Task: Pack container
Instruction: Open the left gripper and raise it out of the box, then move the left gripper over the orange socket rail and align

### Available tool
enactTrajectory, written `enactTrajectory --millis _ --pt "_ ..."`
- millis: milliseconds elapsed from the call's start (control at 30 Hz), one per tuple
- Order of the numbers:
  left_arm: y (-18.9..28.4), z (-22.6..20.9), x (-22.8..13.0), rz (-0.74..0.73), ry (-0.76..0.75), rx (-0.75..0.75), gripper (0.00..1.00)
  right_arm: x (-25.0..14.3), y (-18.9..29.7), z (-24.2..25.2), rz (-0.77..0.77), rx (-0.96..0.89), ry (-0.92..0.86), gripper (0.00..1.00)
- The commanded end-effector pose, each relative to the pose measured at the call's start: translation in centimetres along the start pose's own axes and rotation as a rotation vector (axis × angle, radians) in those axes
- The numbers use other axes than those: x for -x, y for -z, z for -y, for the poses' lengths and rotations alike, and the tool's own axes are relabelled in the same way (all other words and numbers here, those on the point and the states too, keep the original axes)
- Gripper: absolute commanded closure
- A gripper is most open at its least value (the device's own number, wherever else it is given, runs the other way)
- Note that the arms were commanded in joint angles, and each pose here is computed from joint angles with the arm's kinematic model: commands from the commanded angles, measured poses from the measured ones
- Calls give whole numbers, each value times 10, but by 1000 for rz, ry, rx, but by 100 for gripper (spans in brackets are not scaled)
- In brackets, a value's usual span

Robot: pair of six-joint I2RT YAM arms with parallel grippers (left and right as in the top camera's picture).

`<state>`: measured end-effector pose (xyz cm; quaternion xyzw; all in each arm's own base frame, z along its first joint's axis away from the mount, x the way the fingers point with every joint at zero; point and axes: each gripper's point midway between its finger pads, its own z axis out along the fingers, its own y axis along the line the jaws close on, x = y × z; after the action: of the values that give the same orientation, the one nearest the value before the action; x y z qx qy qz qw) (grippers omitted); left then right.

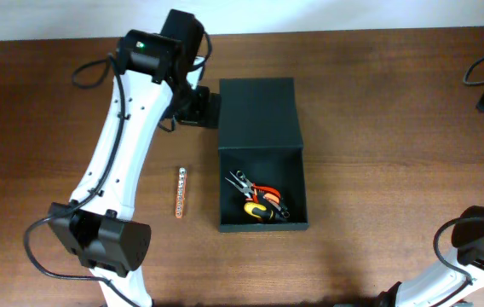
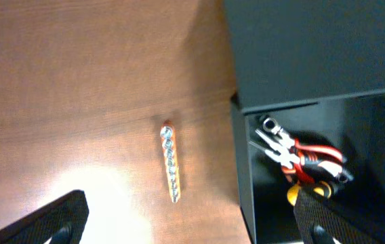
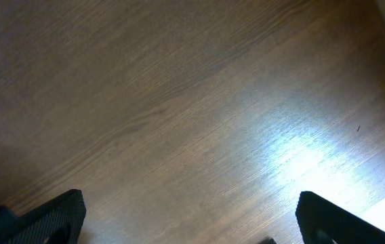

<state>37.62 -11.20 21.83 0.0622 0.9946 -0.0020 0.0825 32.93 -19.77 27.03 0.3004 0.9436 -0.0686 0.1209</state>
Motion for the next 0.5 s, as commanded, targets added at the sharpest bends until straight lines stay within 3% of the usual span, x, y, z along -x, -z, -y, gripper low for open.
enactTrajectory --millis 0,233,467 --pt "5 -18 -13 -51 116 31 1 0 -1 1 -3 1 -10 1" --pt "2 -23 -33 -109 93 30 1 0 -1 1 -3 1 -10 1" --pt "-30 -33 -107 -262 90 63 1 0 -1 1 -3 1 -10 1"
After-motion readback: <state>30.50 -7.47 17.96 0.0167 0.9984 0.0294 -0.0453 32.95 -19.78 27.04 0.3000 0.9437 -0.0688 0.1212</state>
